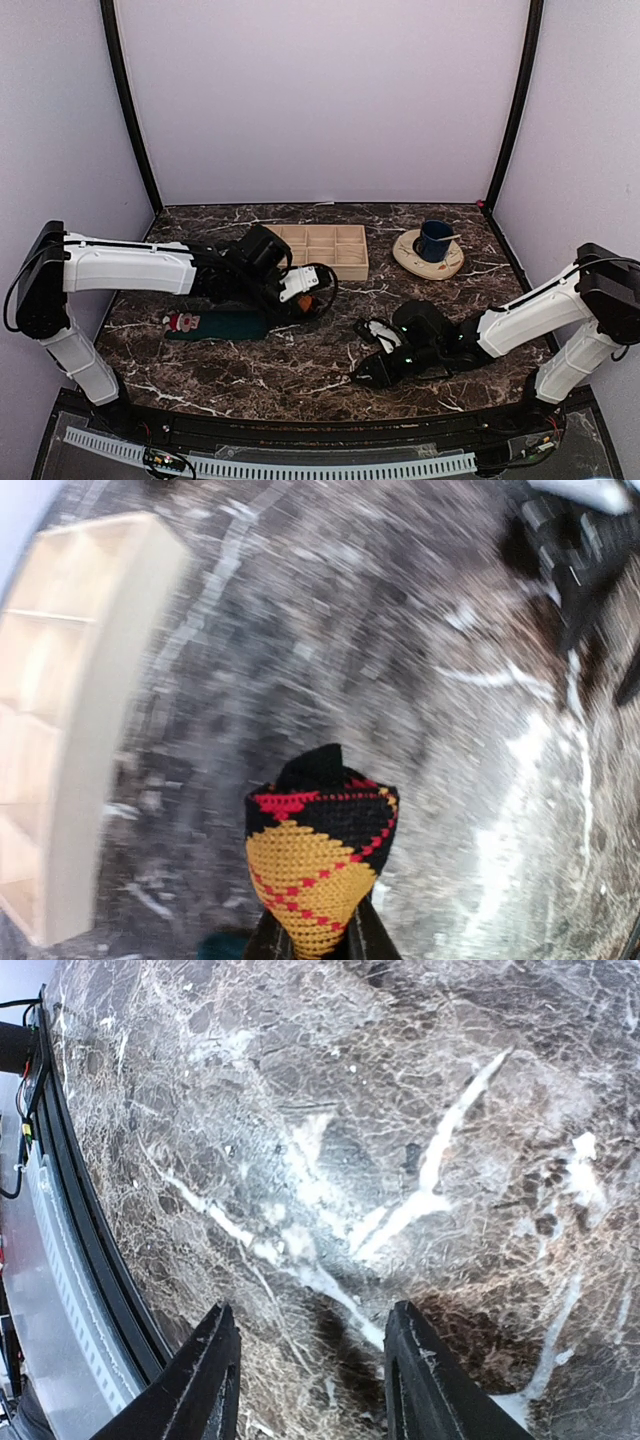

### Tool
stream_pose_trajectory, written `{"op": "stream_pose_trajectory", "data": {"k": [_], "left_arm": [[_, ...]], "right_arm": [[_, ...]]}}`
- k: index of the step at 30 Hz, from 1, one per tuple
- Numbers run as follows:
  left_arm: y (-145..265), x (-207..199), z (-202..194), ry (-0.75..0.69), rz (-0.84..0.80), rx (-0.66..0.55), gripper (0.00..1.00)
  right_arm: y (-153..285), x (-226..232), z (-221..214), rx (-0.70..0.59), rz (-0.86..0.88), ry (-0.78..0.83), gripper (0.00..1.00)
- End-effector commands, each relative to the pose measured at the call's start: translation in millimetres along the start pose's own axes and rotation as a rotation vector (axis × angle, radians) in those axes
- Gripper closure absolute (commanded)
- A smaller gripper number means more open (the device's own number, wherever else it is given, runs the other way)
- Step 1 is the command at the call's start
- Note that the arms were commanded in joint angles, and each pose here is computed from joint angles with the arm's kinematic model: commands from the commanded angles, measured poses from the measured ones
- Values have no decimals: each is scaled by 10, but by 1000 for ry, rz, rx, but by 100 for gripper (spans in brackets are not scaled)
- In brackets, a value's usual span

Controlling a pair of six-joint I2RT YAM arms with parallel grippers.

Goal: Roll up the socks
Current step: Place the sock in the storage box.

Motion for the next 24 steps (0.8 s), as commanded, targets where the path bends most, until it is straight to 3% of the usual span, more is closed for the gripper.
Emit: {"op": "stream_pose_trajectory", "data": {"k": [1, 10, 15, 24], "left_arm": [[308, 398, 185, 57, 136, -77, 100], [572, 1347, 296, 79, 332, -111, 100], [521, 1741, 254, 44, 423, -97, 100], [106, 1956, 199, -22, 486, -80, 100]], "right_arm": [[14, -12, 94, -52, -14, 8, 55], [0, 29, 243, -80, -9, 33, 55], [-50, 65, 356, -92, -1, 48, 55], [-155, 60, 452, -90, 9, 54, 55]]}}
Point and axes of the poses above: each gripper's point midway between its finger pads, its own y axis back along the fingers, its own x axis along the line the jaws close on, z = x × y, the point moved 6 cm from there along y, back along the fingers, and after that the axes turned 6 degrees about -y, right-handed, at the moved point
